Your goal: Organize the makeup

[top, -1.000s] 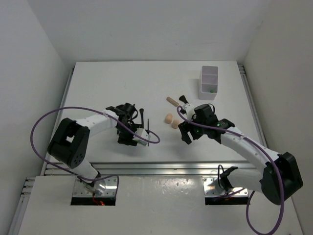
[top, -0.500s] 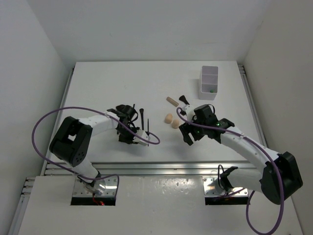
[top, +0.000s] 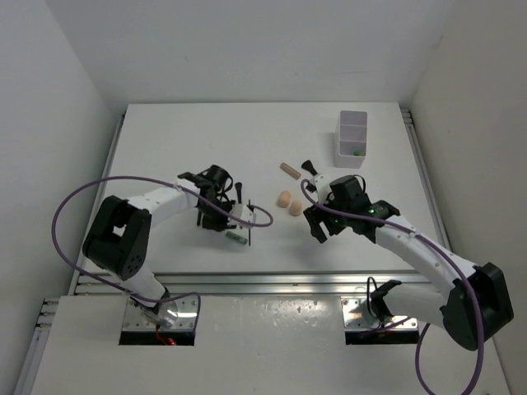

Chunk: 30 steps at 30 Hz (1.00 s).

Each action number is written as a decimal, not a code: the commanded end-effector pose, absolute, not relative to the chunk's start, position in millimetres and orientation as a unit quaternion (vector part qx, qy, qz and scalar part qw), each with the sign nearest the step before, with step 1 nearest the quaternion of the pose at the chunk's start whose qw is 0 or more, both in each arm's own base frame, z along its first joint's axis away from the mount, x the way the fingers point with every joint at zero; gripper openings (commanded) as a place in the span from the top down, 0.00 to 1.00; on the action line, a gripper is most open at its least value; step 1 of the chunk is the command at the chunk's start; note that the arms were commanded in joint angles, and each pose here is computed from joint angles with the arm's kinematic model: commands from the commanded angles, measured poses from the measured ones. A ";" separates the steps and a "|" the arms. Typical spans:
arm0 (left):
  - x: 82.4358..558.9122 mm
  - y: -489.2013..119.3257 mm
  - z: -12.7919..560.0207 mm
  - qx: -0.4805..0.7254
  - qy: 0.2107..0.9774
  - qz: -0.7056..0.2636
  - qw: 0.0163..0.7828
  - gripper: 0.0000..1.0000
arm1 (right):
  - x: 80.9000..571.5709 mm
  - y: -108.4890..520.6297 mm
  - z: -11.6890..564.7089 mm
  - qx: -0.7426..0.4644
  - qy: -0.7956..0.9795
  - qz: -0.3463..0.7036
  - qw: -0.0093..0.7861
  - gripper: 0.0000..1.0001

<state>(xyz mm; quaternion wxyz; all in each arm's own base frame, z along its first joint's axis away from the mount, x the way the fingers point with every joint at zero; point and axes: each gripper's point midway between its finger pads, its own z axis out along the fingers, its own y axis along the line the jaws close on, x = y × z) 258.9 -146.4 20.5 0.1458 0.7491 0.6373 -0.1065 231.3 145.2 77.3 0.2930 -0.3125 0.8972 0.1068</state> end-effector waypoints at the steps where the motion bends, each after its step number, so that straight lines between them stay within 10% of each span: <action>1: 301.0 -166.4 80.0 0.706 0.662 -0.115 0.223 1.00 | 252.1 146.5 109.9 -0.282 0.886 0.109 0.353 0.23; 16: 440.2 -306.9 278.8 0.466 0.666 -0.292 0.504 1.00 | 289.1 62.1 132.7 -0.072 0.909 0.095 0.398 0.18; 30: 516.0 -439.4 343.1 0.329 0.524 -0.379 0.689 1.00 | 288.2 4.8 117.9 0.096 0.886 0.116 0.439 0.19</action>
